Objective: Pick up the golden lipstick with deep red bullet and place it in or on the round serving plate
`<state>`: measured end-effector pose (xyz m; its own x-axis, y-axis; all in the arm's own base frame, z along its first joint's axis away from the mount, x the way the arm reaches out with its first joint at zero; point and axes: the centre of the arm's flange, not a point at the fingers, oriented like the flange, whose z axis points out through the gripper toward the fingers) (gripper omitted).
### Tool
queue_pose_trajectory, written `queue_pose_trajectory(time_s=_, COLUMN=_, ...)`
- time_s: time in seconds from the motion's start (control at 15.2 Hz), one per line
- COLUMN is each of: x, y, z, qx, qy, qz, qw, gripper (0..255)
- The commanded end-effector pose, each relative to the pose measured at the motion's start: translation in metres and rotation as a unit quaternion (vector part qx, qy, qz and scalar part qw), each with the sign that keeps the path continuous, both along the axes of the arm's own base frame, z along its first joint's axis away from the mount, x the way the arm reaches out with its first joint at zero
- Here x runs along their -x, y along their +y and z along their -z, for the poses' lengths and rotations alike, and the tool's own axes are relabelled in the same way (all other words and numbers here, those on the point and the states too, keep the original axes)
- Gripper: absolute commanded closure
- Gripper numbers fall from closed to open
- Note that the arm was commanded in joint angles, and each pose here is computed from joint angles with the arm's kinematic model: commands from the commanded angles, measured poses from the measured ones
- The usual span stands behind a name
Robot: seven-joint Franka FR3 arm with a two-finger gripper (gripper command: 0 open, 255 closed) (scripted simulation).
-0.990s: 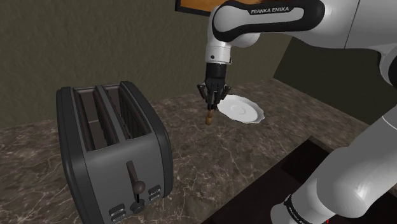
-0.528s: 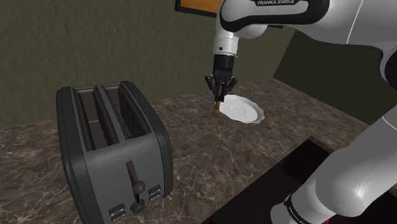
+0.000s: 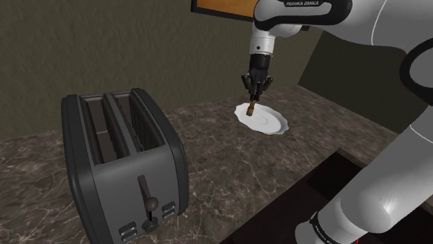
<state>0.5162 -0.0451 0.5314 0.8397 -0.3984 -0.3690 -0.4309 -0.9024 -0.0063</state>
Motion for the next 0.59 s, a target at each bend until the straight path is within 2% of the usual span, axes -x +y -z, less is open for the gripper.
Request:
queue_pose_trajectory(time_s=0.0, x=-0.006, y=-0.023, z=-0.002, qx=0.000, qy=0.000, qz=-0.001, qw=1.0000, gripper=255)
queue_pose_trajectory(time_s=0.53, x=-0.022, y=-0.127, z=-0.013, qx=0.000, qy=0.000, qz=-0.001, qw=1.0000, gripper=255)
